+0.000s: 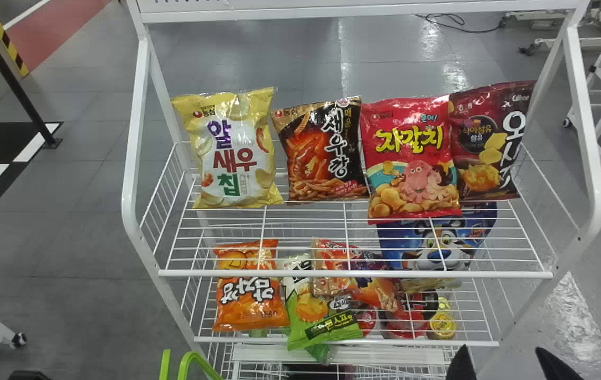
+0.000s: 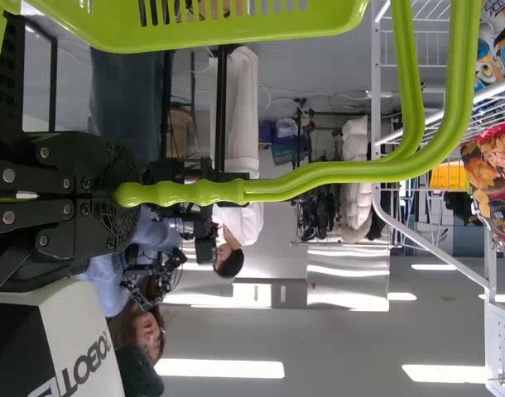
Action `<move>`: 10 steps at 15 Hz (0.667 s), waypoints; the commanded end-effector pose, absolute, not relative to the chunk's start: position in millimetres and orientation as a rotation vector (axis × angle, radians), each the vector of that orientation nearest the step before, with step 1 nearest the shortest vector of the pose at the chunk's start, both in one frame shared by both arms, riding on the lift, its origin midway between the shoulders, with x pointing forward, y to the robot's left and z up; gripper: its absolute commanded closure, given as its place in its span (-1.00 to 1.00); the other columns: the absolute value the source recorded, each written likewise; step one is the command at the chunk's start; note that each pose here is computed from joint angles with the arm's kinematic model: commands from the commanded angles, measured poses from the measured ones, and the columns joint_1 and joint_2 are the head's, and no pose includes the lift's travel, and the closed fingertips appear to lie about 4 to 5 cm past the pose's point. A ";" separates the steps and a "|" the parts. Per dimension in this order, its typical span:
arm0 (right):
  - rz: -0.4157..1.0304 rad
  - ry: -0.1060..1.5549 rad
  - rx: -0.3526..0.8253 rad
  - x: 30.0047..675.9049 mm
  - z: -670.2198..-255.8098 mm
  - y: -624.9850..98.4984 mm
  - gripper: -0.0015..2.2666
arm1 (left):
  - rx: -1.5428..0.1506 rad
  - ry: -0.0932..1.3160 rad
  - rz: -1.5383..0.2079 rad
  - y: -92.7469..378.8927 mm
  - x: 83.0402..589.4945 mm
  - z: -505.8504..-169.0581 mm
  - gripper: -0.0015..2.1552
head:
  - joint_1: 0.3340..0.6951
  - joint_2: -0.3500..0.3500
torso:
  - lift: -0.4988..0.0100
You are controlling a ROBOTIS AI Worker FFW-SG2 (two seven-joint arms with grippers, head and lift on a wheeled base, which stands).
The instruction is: Hold basket handle with left hand then pick spicy shrimp crackers with right hand and place into basket
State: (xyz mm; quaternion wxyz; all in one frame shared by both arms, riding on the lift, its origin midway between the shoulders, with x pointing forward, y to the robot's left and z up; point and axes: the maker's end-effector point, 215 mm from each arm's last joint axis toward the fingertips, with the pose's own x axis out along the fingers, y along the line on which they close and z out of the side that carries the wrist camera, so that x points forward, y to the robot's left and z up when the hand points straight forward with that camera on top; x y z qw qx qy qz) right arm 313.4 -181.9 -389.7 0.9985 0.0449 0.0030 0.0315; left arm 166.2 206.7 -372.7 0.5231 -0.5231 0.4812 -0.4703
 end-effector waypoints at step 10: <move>0.066 0.009 0.103 313.3 -391.2 -181.7 -0.92 | -1.261 1.149 -1.135 205.4 166.1 -370.9 0.98 | 1.00 0.18 | 0.93</move>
